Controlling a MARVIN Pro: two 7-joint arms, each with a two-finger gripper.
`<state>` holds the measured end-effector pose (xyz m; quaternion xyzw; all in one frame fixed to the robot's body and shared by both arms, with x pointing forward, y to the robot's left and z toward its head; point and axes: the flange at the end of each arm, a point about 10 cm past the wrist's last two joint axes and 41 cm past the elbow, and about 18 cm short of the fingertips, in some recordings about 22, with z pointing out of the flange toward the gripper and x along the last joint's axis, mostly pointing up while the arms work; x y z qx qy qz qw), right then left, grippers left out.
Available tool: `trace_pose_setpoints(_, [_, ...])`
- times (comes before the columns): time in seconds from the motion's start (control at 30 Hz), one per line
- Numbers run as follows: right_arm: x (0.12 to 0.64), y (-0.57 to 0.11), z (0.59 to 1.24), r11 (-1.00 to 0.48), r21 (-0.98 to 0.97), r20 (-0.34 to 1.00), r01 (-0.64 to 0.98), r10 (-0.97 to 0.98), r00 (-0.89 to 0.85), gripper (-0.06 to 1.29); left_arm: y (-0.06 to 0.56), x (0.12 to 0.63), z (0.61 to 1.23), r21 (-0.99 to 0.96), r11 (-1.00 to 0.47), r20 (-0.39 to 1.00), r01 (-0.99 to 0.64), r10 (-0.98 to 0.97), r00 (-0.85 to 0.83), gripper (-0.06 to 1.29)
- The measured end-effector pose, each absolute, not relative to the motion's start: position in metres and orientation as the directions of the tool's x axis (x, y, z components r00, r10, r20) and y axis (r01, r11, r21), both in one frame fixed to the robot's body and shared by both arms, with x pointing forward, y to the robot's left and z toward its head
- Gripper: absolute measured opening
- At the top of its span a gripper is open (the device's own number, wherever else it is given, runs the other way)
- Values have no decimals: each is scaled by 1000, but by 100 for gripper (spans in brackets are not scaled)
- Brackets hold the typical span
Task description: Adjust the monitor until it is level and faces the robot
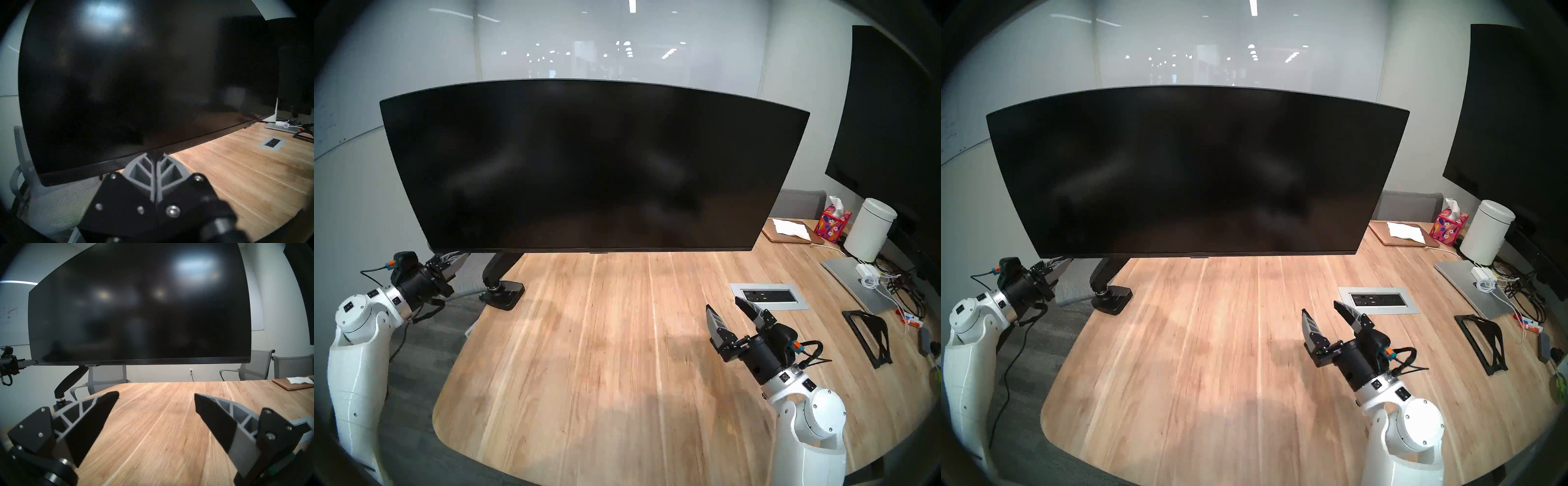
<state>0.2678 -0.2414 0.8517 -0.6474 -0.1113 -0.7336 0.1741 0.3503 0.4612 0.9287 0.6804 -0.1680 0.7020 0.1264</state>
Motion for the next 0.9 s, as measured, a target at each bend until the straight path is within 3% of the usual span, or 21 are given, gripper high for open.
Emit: trace_pose_setpoints(0.9, [268,-241,852,-916,-62,989,397,-111,-102,121,476,358,929,-69,-926,997,-372,-52,-55,-2])
